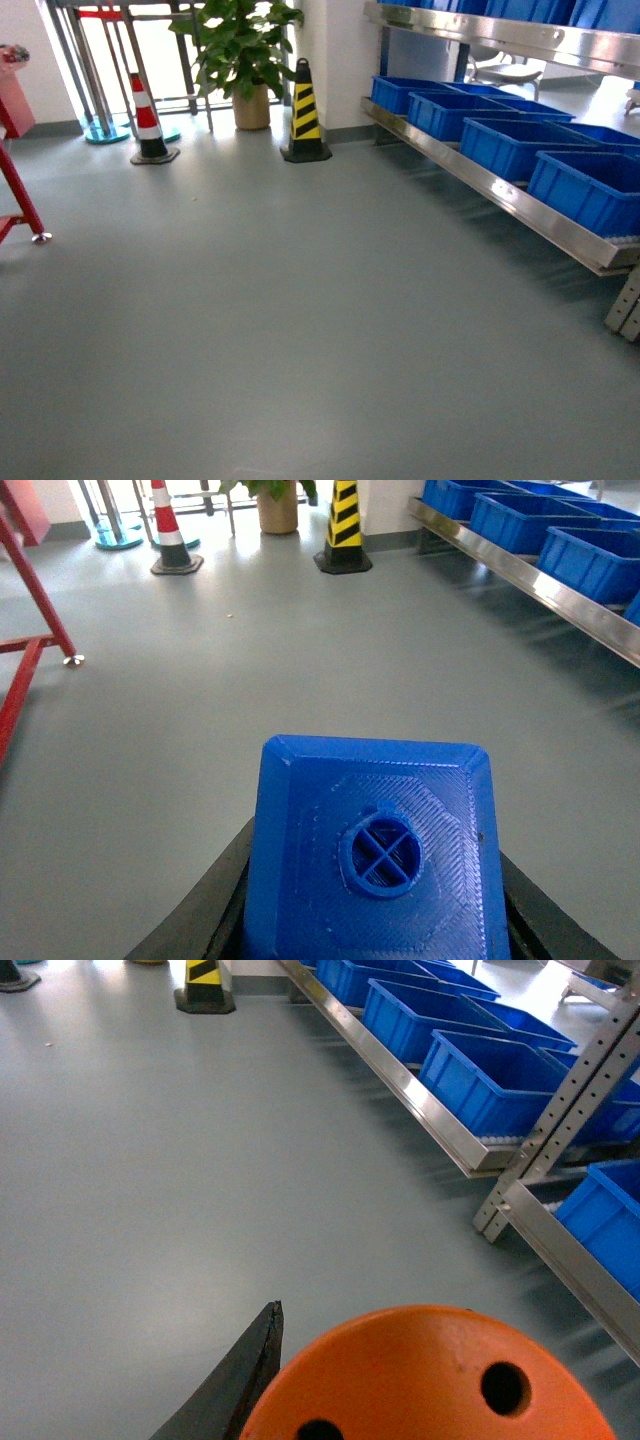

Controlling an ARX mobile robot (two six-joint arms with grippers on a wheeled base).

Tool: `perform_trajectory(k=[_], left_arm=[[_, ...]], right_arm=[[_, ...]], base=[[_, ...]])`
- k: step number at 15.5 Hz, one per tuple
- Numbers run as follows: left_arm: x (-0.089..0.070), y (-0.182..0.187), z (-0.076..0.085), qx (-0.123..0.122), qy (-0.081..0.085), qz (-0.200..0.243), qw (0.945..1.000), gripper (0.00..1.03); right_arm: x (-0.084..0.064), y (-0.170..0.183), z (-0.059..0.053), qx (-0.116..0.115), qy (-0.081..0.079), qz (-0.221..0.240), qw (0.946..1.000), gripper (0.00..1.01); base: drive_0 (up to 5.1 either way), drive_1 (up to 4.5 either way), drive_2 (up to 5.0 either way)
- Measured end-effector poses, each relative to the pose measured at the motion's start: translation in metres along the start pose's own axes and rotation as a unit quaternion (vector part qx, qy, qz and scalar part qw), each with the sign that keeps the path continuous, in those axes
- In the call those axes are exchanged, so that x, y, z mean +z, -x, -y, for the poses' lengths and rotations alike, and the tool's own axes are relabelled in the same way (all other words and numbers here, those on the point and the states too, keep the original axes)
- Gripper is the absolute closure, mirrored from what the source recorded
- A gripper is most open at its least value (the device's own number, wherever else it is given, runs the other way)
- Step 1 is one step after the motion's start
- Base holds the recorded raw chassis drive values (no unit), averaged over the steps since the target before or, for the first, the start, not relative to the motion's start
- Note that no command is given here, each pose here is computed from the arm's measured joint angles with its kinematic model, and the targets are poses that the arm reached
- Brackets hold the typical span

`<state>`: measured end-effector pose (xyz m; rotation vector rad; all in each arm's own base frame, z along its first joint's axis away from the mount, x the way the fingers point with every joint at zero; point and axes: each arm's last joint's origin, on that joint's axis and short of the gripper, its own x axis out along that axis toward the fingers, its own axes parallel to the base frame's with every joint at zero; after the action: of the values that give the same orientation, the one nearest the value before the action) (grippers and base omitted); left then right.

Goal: Sort blue parts and orange caps into right shelf containers

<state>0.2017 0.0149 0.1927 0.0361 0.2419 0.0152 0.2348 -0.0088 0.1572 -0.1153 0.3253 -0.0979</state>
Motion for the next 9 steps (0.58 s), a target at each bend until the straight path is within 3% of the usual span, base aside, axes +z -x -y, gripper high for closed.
perform_trajectory(k=[9], left_arm=[[0.0000,0.0000,0.0000,0.000,0.000,0.000,1.0000,0.59]], right_arm=[[0.0000,0.0000,0.0000,0.000,0.000,0.000,1.0000,0.58]], base=[[-1.6,-1.63,-1.6]])
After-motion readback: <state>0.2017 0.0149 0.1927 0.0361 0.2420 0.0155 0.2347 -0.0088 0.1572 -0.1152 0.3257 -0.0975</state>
